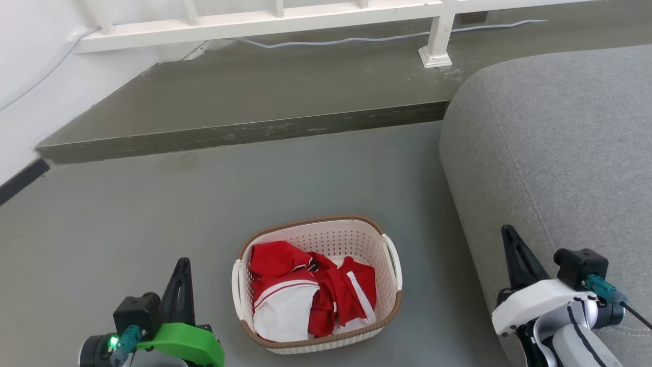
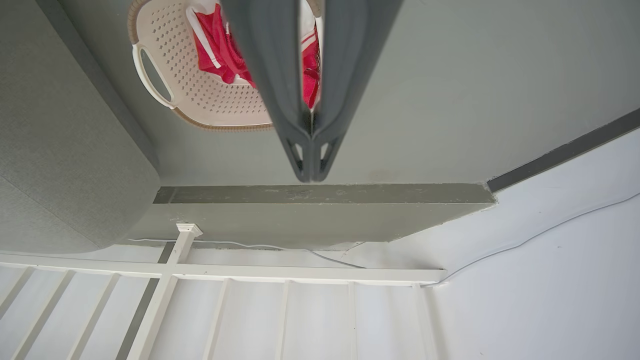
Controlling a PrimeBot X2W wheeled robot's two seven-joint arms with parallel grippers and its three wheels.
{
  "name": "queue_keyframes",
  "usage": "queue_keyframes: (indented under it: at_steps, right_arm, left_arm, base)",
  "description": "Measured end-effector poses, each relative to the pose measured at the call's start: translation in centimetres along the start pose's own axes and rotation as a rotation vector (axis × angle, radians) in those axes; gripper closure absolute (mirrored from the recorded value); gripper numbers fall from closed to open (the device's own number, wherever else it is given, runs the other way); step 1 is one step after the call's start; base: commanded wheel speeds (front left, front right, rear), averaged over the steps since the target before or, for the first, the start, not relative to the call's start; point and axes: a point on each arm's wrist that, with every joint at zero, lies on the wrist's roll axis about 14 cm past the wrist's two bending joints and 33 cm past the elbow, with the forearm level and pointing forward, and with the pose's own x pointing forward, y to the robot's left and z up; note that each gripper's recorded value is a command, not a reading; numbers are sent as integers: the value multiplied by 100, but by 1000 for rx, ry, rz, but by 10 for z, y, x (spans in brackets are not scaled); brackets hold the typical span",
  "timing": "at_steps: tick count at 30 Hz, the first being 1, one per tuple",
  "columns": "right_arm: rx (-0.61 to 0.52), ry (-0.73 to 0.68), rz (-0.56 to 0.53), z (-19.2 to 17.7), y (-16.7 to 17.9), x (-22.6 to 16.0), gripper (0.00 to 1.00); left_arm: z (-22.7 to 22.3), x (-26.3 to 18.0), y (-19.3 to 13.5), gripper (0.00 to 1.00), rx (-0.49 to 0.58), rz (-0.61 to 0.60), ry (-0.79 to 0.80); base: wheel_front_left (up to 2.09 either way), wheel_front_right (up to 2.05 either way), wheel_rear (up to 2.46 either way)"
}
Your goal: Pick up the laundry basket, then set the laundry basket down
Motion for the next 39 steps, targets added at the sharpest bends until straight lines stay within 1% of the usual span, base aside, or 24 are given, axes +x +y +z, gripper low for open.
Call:
queue_keyframes:
  at_steps: [4, 9, 10, 14, 39]
  right_arm:
    - [33, 2, -8, 0, -2, 0, 100]
    - [108, 12, -24, 0, -5, 1, 100]
    - [145, 17, -36, 0, -7, 2, 100]
    - [220, 25, -50, 0, -9, 2, 100]
    - [569, 49, -102, 1, -21, 6, 100]
  left_arm:
    - [0, -1, 1, 100, -30, 4, 2]
    - [0, -1, 5, 100, -99, 26, 11]
    - [0, -2, 6, 100, -136, 30, 17]
    - [-1, -2, 11, 100, -212, 50, 31]
    - [-3, -5, 33, 100, -549, 116, 69]
  base:
    - [0, 0, 0]
    - [0, 0, 0]
    - [0, 0, 0]
    - [0, 0, 0]
    - [0, 0, 0]
